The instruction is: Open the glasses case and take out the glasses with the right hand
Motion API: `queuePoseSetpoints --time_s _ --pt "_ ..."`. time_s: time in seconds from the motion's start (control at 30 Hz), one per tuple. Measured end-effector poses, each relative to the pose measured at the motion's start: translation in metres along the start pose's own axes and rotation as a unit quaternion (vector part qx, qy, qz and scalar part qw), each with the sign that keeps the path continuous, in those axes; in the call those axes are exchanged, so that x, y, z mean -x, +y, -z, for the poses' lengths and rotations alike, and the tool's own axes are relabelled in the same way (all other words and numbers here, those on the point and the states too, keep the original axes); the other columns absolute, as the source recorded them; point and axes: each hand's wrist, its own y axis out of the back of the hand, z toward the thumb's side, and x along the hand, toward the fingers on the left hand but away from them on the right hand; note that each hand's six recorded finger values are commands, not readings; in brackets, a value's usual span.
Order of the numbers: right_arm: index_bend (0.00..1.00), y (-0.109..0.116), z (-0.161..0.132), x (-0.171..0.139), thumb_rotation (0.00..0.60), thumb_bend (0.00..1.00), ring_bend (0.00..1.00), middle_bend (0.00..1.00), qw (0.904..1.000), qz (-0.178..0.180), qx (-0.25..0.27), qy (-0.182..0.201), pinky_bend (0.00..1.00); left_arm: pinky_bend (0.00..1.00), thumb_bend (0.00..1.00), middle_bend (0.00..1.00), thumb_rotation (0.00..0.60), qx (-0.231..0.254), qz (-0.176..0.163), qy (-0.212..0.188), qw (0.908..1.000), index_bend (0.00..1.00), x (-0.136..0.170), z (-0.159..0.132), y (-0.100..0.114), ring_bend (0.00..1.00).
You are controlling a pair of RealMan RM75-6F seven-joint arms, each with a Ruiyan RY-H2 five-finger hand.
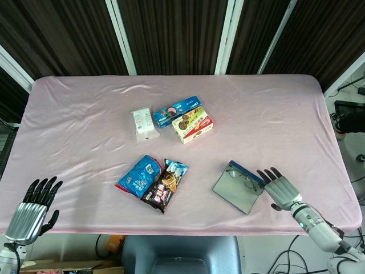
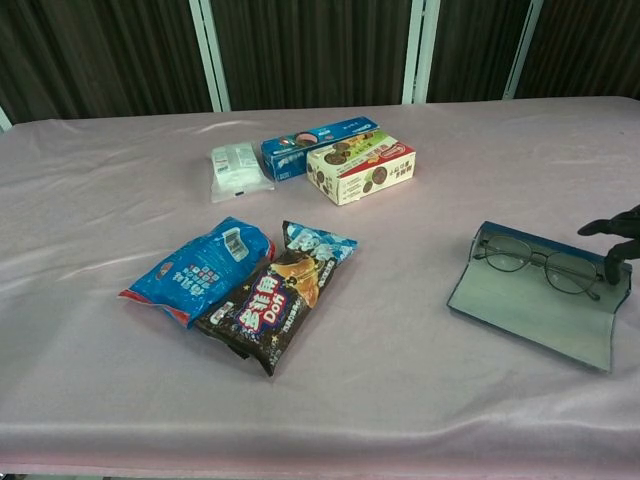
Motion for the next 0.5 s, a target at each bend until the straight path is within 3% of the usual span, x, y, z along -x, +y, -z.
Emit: queuePoseSetpoints --time_s 0.23,0.33,0.5 --pt "0.42 0.016 0.008 0.032 0.6 0.39 0.0 0.0 0.9974 0.03 -0.051 -0.042 0.0 0.0 0.41 0.0 0.6 0.001 -0.002 0.006 1.0 0.0 -0.001 0.002 0.001 0.0" --pt "0.42 0.029 0.009 0.049 0.6 0.38 0.0 0.0 0.996 0.045 -0.046 -0.062 0.0 0.0 0.41 0.0 0.6 0.002 -0.002 0.009 1.0 0.0 -0.002 0.004 0.002 0.0" --pt "0.43 0.035 0.003 0.047 0.6 0.39 0.0 0.0 0.9971 0.051 -0.021 -0.053 0.0 0.0 0.41 0.0 0.6 0.007 -0.006 0.014 0.9999 0.0 -0.001 0.007 0.004 0.0"
